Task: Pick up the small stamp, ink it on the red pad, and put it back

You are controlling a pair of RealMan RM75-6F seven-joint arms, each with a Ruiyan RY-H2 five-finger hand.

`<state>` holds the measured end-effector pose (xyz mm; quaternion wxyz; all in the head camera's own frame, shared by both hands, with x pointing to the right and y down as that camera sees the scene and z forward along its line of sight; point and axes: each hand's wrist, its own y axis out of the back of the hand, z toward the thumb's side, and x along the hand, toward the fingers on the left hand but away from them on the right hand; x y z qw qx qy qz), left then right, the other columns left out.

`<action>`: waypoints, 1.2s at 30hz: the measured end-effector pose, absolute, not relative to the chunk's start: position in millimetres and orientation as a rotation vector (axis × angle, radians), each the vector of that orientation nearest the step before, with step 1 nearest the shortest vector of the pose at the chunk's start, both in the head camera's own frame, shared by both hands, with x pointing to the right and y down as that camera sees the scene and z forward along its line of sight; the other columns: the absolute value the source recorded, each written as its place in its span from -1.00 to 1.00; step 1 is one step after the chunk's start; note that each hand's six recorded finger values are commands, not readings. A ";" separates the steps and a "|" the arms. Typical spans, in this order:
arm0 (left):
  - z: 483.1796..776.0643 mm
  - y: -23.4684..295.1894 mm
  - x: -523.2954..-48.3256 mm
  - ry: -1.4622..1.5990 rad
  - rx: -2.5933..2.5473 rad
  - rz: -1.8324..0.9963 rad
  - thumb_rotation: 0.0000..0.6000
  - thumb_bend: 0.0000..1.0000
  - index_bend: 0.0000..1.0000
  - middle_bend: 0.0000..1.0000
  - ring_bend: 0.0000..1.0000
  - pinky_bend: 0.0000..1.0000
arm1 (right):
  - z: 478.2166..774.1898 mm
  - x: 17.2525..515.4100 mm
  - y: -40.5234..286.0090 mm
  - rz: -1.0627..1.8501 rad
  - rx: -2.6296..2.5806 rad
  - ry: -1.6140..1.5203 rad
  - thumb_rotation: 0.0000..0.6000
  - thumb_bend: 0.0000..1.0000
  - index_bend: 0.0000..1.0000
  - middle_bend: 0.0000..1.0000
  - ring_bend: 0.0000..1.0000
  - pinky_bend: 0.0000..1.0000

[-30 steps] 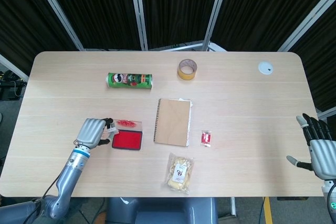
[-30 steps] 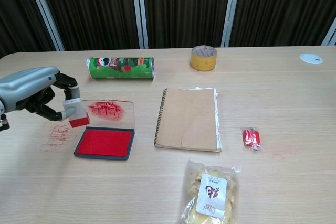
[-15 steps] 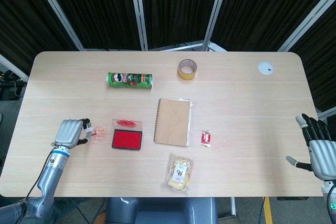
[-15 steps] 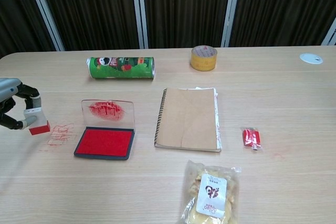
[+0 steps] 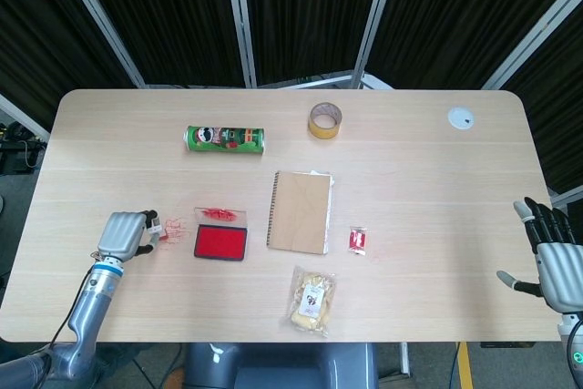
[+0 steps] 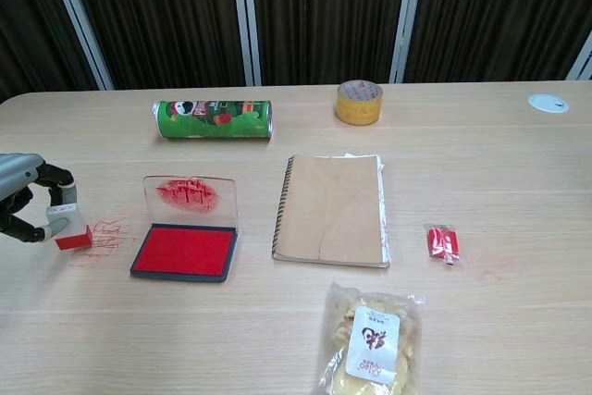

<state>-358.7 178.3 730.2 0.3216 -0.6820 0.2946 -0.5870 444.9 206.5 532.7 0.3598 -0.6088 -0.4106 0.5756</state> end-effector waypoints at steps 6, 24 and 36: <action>732.3 180.4 -358.0 0.767 -1.793 -1.547 1.00 -0.25 -0.03 -0.15 0.73 0.86 | 532.8 444.9 206.4 1.484 -1.571 -1.059 1.00 -1.00 -1.00 -1.00 -1.00 -1.00; 726.4 179.0 -360.0 0.762 -1.787 -1.551 1.00 -0.58 -0.21 -0.42 0.69 0.82 | 532.5 445.0 206.2 1.481 -1.573 -1.063 1.00 -1.00 -1.00 -1.00 -1.00 -1.00; 647.1 154.9 -363.8 0.909 -1.751 -1.366 1.00 -1.00 -0.70 -0.93 -0.22 -0.04 | 527.4 441.2 206.2 1.453 -1.592 -1.080 1.00 -1.00 -1.00 -1.00 -1.00 -1.00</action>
